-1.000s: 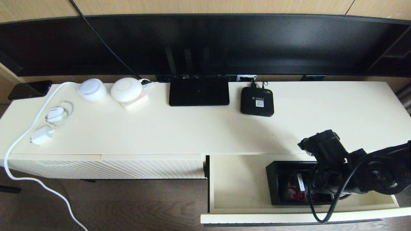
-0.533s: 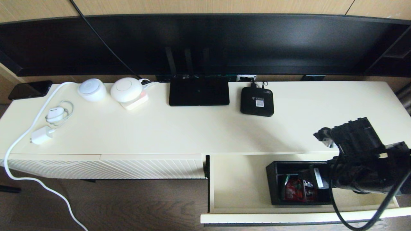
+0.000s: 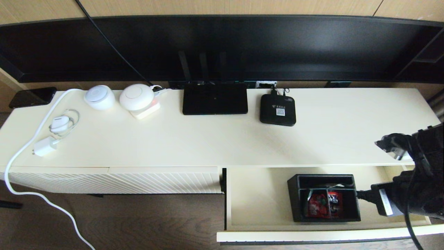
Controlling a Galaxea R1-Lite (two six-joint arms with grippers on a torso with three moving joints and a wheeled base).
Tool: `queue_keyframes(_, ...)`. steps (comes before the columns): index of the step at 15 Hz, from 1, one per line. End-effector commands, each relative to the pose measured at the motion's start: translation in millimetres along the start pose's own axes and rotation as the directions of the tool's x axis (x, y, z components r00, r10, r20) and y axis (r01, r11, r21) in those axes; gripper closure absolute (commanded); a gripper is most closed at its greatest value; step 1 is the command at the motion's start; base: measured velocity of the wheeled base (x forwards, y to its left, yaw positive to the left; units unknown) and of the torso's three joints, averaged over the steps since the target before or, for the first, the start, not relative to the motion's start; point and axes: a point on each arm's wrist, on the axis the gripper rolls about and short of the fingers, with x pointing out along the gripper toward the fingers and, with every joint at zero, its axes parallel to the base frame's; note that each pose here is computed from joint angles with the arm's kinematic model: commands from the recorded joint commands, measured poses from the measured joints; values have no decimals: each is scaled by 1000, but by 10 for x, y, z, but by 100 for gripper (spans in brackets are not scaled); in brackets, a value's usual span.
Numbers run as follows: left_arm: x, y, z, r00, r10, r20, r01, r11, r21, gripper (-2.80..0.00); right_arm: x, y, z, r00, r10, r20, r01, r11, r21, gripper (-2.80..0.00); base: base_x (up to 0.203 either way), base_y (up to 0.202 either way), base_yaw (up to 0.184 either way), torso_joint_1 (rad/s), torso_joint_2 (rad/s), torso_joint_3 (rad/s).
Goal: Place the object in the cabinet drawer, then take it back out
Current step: Close the drawer
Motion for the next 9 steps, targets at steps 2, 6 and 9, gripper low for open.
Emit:
queue_keyframes(2, 1, 0, 0, 1000, 0, -2, 0, 1000, 0, 0, -240, -68, -109, 998, 32, 48, -28, 997, -67, 0, 0, 0, 0, 0, 0, 0)
queue_keyframes(6, 1, 0, 0, 1000, 0, -1, 0, 1000, 0, 0, -213, -78, -615, 988, 112, -110, -146, 912, -383, 0, 0, 0, 0, 0, 0, 0)
queue_keyframes(9, 0, 0, 0, 1000, 0, -1, 0, 1000, 0, 0, -224, 36, -853, 968, 179, -174, -246, 808, -536, 0, 0, 0, 0, 0, 0, 0)
